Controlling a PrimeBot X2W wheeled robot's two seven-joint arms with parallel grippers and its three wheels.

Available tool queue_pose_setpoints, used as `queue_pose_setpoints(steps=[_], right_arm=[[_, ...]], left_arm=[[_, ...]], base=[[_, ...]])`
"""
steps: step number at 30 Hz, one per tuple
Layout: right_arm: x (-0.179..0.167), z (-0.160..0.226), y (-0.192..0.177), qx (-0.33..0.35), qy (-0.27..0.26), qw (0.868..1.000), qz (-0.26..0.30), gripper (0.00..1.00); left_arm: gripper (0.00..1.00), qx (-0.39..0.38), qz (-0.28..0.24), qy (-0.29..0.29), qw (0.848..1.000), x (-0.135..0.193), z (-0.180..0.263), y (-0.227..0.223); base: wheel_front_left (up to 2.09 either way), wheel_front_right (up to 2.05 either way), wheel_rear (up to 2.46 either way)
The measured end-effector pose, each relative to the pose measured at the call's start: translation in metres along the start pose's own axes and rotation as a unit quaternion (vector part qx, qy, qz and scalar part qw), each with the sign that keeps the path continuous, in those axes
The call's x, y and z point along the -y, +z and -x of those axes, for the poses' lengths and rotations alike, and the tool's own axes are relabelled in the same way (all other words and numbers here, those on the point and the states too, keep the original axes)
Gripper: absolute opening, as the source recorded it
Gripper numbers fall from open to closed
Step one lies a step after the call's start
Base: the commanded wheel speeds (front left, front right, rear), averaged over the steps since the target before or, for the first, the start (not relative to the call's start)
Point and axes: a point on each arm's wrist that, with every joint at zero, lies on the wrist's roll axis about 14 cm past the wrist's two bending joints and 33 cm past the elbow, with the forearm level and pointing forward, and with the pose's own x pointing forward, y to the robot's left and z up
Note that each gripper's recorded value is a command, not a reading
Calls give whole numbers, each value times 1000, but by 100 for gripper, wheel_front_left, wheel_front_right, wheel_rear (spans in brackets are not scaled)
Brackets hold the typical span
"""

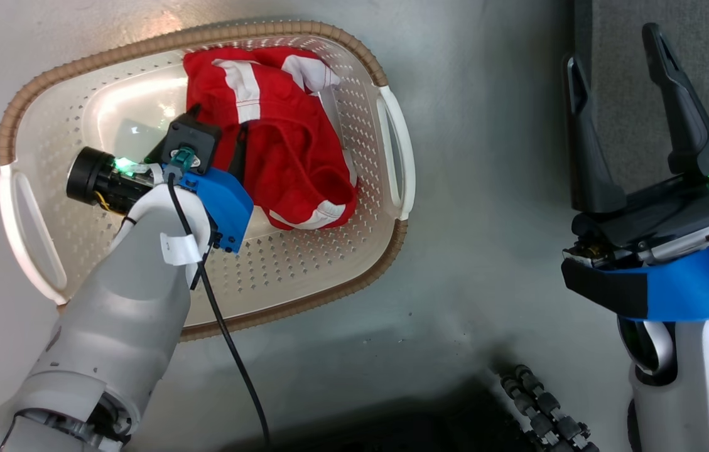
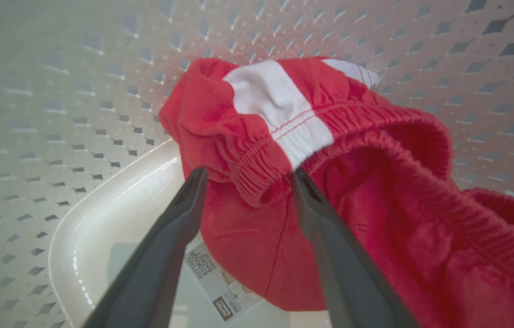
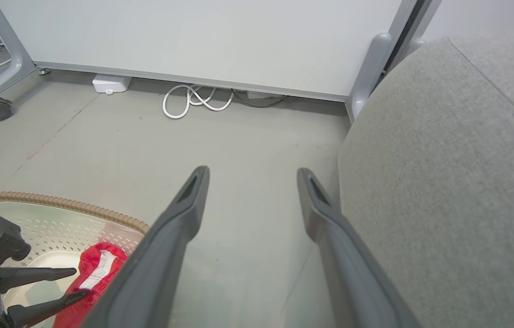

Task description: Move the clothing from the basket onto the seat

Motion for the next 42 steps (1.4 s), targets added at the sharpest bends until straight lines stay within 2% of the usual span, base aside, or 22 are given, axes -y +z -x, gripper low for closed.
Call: queue_pose_setpoints(steps=[13,14,15,17,33,42], right_arm=[[2,5,-7,-6,-4,1000,-15,100],[2,5,-7,-6,-4,1000,-16,100],[2,5,-7,-6,-5,1000,-16,100],[2,5,-7,-6,-5,1000,-17,100],[-2,2,7,13,0,1000,-20,100],[-8,5,42,54,10,998,-27,100]], left_arm=[[100,2,17,17,1000,-5,-7,4],[94,2,18,16,1000,-5,-7,4],[56,2,19,15,1000,-5,-7,4],[0,2,20,10,1000,-3,-7,4],[0,17,23,3,1000,1,1,20],[0,43,28,2,999,11,31,41]], base=[[0,0,0],[0,0,0],[0,0,0],[0,0,0],[0,0,0],[0,0,0]])
